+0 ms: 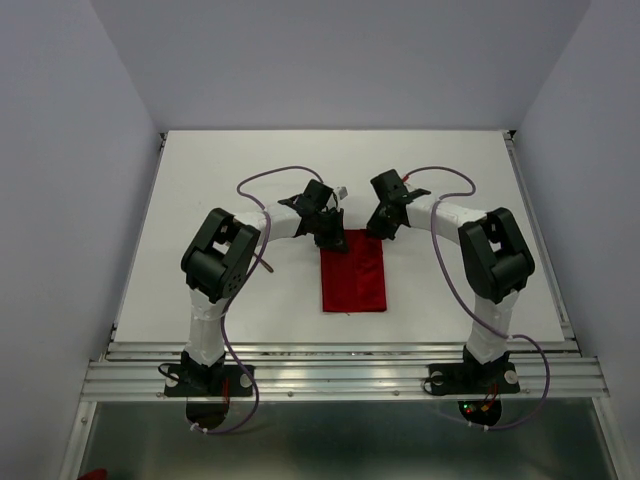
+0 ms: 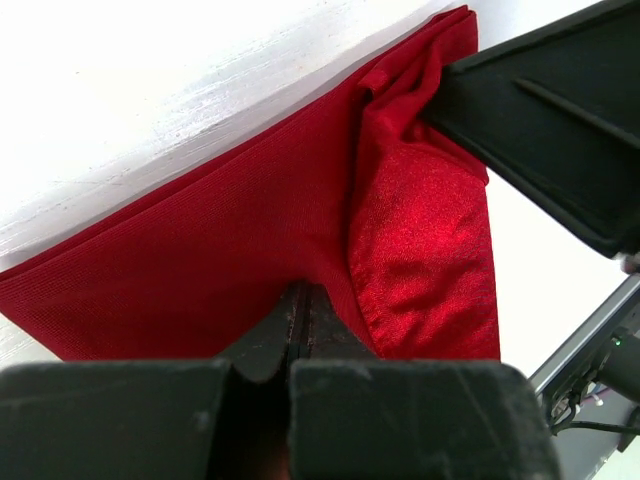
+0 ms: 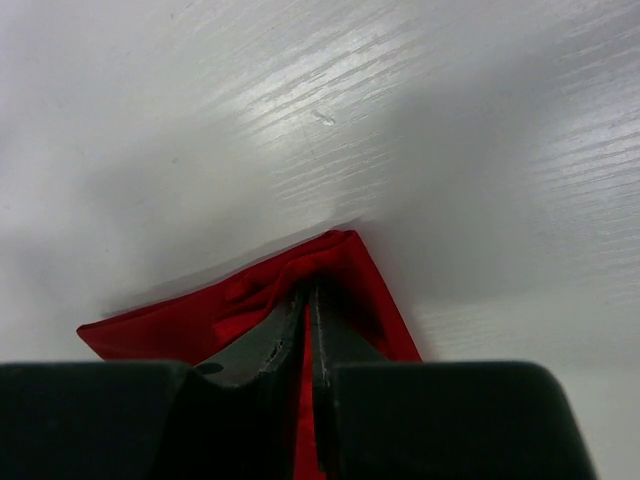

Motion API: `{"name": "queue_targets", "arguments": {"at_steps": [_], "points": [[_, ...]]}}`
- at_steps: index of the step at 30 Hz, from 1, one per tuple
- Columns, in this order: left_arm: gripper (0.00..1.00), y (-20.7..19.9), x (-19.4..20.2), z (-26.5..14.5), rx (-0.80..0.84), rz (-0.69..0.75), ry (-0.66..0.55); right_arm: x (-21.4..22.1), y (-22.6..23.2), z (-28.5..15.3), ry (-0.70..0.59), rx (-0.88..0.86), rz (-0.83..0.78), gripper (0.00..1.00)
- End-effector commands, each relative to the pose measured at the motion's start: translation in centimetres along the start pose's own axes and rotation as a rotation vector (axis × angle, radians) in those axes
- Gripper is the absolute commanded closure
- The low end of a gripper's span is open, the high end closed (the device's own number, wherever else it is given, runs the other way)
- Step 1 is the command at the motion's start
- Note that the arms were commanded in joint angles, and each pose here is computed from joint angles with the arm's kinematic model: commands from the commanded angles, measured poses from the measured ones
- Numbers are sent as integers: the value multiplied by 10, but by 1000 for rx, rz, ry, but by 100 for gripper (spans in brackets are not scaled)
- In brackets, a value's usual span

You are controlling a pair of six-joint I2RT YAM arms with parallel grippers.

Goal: Fold the napkin into a case and place the utensils inside
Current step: Smooth out the 2/3-rectangle-folded napkin at the center of the board.

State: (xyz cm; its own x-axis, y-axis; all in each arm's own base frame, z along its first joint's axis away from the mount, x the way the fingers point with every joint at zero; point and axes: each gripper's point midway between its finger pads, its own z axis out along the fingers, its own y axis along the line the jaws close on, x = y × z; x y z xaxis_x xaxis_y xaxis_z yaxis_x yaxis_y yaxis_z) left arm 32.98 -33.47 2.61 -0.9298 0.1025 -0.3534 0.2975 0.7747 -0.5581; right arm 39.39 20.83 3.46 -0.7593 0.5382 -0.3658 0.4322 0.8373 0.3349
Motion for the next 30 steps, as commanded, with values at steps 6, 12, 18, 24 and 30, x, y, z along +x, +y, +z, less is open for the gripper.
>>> {"name": "queue_targets", "arguments": {"at_steps": [6,12,18,24,30], "points": [[100,2,8,-1,7,20,17,-1,0,10,-17,41,-4,89],[100,-16,-7,-22,28,31,-36,2,-8,11,-17,61,4,89],[100,-53,-37,-50,114,41,-129,3,-9,7,-19,59,5,89],[100,-75,-44,-48,220,28,-111,3,-9,6,-16,55,6,88],[100,-78,-42,-35,271,-3,-87,2,-3,3,-12,38,10,89]]}}
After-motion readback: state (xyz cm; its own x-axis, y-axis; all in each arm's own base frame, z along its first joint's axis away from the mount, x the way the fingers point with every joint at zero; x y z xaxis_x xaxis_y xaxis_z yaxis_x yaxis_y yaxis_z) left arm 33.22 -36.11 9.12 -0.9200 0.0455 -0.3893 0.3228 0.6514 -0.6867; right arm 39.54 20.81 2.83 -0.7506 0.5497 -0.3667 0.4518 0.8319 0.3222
